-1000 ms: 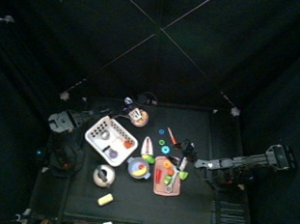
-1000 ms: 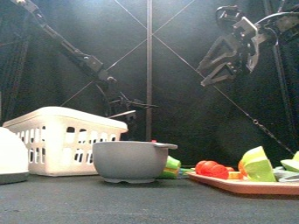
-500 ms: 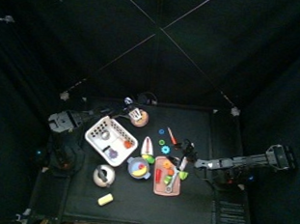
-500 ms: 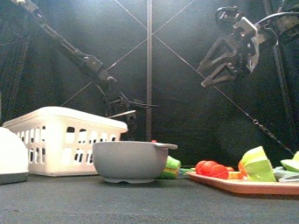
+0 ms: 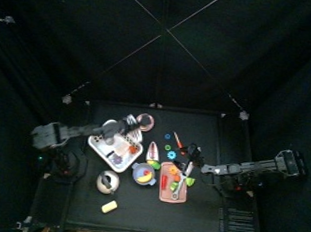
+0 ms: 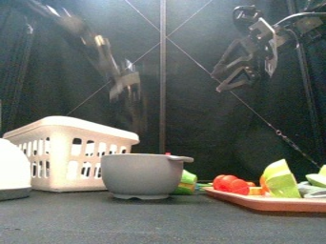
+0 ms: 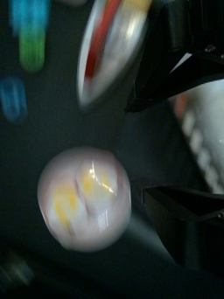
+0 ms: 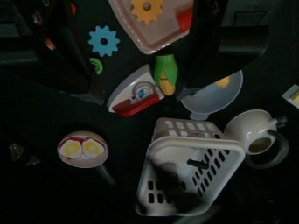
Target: Place pan at top of table
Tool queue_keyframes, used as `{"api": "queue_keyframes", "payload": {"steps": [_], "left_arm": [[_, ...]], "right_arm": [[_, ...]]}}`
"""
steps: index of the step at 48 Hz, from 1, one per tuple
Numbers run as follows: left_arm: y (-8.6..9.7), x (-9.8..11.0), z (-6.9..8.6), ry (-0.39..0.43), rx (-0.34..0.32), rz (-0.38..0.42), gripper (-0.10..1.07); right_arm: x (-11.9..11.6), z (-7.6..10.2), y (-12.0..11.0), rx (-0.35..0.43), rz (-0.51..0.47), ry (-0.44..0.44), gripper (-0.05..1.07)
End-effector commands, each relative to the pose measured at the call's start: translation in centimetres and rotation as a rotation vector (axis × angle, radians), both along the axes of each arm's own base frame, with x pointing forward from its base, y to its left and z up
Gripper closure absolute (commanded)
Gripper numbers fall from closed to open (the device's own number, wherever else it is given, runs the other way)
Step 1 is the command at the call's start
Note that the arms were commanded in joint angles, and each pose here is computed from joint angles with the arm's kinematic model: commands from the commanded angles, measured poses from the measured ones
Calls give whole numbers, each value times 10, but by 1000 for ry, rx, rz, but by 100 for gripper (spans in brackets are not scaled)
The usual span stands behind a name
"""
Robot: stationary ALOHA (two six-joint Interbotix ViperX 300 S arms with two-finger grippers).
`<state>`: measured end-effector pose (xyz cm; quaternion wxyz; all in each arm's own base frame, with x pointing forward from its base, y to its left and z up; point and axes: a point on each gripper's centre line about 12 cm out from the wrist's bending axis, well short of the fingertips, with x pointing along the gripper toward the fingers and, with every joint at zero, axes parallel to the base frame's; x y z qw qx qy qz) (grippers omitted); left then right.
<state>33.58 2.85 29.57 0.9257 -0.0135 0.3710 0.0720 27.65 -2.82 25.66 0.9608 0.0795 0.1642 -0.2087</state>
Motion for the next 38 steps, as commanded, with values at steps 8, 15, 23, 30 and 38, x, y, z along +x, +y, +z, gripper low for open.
{"api": "queue_keyframes", "payload": {"steps": [8,15,23,30,38], "left_arm": [[-7,-62,37,-289,-43,28,3],[-15,-71,21,-264,-40,-1,3],[-25,-74,7,-229,-35,-41,3],[-24,-74,4,-222,-32,-41,3],[-25,-75,2,-217,-29,-43,3]], "right_arm": [[9,9,-1,-12,0,-20,6],[15,8,-2,-22,1,-9,6],[16,8,-3,-30,-1,-6,6],[16,7,-3,-30,-1,-5,6],[17,6,-3,-31,0,1,6]]}}
